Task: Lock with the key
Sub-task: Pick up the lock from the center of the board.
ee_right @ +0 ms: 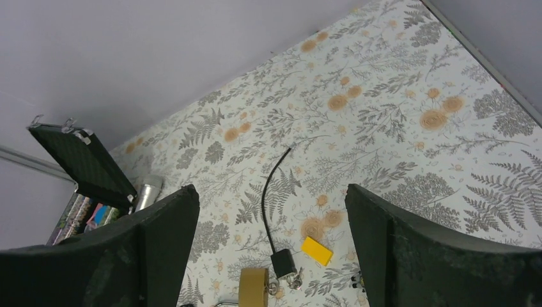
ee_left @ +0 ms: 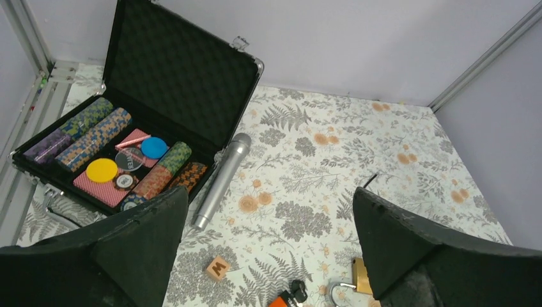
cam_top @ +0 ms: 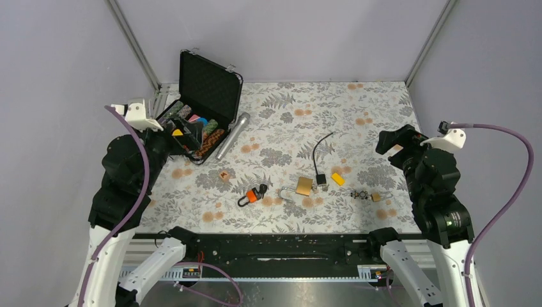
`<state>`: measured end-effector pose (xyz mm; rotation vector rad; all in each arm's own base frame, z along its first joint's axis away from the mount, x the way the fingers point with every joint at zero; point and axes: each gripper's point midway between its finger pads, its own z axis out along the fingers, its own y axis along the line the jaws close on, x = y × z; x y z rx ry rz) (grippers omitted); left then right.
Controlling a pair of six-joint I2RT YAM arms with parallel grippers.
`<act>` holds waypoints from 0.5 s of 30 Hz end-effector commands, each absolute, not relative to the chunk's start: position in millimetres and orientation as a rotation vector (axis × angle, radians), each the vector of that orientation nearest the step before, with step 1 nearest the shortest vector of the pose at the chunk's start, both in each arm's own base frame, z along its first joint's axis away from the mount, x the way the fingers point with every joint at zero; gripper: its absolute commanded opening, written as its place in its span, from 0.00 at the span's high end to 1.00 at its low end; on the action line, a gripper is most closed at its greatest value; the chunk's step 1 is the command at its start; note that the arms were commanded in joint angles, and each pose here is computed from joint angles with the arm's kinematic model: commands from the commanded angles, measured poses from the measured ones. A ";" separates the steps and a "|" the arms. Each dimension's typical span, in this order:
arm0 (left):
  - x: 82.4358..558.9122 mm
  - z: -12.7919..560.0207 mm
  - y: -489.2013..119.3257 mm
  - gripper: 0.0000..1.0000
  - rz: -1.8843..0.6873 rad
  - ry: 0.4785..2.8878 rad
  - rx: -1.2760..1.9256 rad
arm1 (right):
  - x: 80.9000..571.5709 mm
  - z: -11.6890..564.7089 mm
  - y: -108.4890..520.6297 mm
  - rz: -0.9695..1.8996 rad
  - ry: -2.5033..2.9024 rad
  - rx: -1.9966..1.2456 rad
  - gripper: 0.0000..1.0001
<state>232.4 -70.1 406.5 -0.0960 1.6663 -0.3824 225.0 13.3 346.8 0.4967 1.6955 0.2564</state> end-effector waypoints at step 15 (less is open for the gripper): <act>231.7 349.7 -97.0 0.01 -0.498 1.738 0.004 | 260.2 240.4 74.4 0.444 2.109 0.434 0.08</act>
